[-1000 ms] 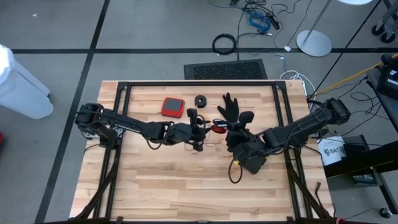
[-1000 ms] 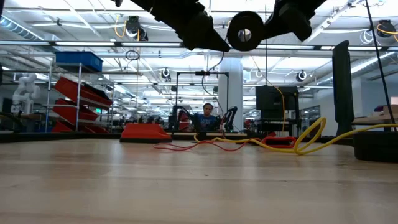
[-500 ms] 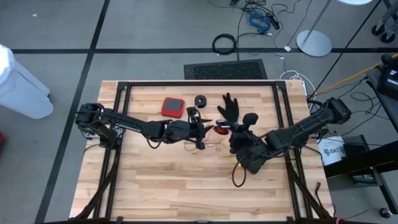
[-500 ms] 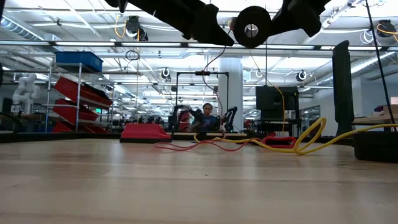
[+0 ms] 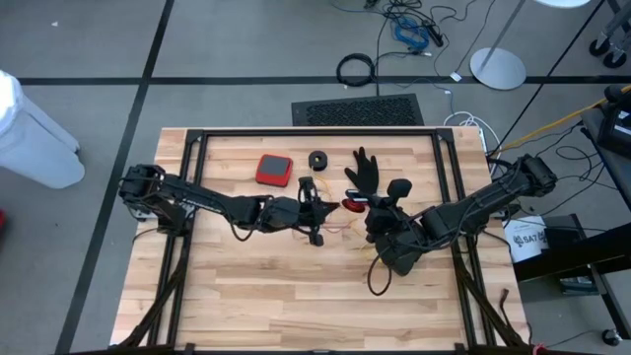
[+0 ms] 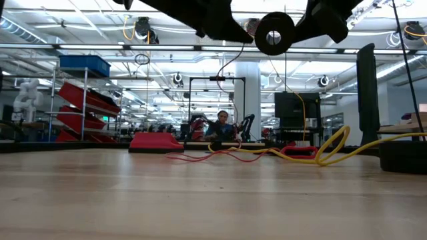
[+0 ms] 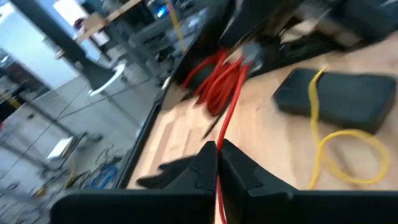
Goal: Coil cords
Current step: Uncoil the red wire from the spool
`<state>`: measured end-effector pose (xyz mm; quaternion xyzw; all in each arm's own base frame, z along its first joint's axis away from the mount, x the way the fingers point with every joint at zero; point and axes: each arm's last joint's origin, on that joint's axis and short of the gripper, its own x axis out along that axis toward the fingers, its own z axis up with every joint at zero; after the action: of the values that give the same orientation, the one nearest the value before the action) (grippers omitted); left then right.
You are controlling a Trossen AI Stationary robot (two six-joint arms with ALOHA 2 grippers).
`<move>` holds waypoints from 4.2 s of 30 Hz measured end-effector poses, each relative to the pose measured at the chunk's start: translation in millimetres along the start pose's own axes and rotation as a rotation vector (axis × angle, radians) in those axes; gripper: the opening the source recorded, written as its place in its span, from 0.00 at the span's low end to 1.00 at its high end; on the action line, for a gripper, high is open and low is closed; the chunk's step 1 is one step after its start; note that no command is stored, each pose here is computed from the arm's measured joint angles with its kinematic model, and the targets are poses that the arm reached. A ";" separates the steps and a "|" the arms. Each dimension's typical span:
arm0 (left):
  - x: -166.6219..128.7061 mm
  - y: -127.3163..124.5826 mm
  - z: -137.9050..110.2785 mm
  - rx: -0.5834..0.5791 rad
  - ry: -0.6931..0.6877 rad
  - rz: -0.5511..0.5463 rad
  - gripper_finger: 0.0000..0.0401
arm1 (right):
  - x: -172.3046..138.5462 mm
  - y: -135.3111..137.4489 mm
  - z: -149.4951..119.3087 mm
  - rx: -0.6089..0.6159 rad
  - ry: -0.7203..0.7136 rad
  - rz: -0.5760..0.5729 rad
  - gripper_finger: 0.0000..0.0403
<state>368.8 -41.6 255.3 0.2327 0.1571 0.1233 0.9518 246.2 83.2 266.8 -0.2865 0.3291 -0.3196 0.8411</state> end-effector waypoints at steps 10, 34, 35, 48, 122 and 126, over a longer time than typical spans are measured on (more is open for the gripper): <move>-8.7 -18.4 18.6 -0.037 -0.181 -0.116 0.01 | 9.3 -5.2 1.2 0.072 0.020 -0.023 0.00; 32.4 -13.3 -40.4 0.002 0.160 0.065 0.00 | 8.6 -6.6 27.4 0.206 -0.126 0.058 0.00; 32.4 -12.1 -43.7 0.016 0.196 0.084 0.00 | 6.8 -6.3 26.7 0.198 -0.126 0.064 0.00; 6.0 9.4 -23.1 0.026 0.232 0.208 0.00 | 6.5 -9.1 -3.2 0.202 0.064 0.098 0.00; 12.6 -26.5 -11.6 -0.353 0.021 0.083 0.57 | 0.9 -42.7 2.3 0.283 -0.007 0.129 0.00; 18.7 -9.7 -9.0 -0.461 -0.051 0.148 0.57 | -2.1 -41.1 6.1 0.281 -0.039 0.141 0.00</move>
<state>384.4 -40.6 238.6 0.0233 0.0834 0.2193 0.9718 235.1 60.4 299.8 -0.1484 0.2839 -0.2972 0.8995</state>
